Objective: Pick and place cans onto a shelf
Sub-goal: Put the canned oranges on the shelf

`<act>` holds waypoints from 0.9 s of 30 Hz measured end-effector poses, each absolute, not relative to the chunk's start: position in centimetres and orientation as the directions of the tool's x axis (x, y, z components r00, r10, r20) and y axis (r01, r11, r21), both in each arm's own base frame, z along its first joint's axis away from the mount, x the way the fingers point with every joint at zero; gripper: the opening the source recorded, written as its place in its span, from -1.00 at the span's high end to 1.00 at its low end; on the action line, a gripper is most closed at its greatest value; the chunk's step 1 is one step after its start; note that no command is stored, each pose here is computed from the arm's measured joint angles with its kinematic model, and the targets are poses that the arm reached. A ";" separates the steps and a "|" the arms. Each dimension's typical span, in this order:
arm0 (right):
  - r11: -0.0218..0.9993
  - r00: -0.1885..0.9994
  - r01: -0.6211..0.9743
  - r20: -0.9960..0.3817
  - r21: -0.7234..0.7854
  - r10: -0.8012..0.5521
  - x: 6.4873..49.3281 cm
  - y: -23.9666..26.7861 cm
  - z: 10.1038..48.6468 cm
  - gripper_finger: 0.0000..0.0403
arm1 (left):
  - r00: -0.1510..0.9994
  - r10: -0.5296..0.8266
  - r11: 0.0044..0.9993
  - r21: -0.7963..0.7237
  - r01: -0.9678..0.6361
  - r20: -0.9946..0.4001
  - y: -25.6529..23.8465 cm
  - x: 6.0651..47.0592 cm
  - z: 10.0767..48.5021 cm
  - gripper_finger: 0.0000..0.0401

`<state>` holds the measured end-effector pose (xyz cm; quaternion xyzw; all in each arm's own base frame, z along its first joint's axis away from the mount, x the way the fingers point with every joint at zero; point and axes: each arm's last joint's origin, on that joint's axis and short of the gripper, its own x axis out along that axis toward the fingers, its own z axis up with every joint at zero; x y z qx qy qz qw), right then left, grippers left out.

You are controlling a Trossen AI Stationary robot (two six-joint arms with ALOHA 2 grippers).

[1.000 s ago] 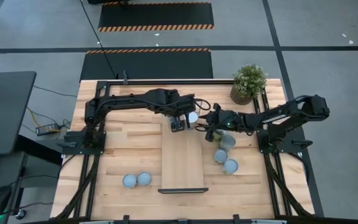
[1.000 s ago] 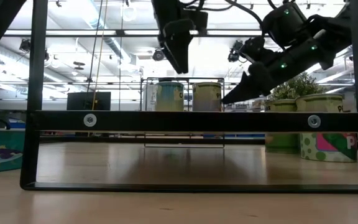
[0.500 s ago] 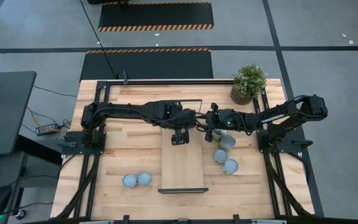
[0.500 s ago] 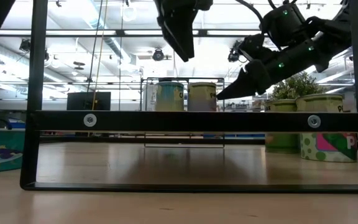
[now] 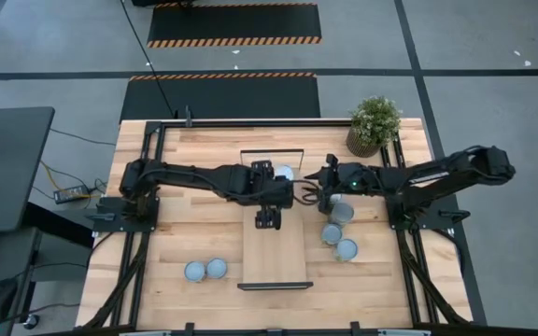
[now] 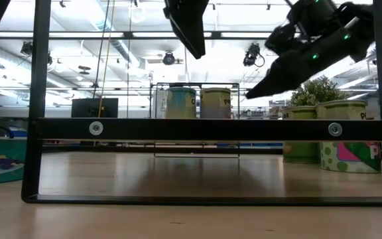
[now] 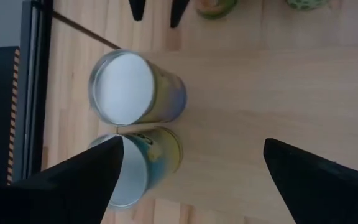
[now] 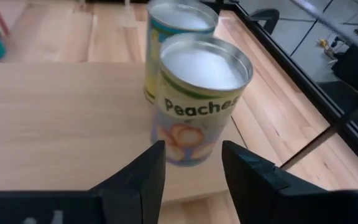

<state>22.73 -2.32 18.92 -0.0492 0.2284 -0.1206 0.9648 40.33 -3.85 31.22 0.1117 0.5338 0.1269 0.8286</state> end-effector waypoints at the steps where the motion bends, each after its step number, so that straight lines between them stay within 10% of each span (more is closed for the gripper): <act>1: 0.968 0.867 0.204 -0.432 -0.150 -0.249 22.4 -2.1 19.2 0.18 | 0.400 0.336 0.940 0.329 -0.088 -0.853 -4.1 40.4 30.9 -0.94; 10: 0.972 0.815 0.221 -0.531 -0.081 -0.230 20.9 -1.6 20.4 0.04 | 0.501 0.339 0.941 0.294 -0.169 -0.796 -4.6 37.0 28.3 -0.87; 27: 0.914 0.573 0.404 -0.767 -0.044 -0.290 22.2 -1.9 21.8 -0.97 | 0.670 0.352 0.930 0.326 -0.172 -0.653 -4.6 29.9 28.0 -0.87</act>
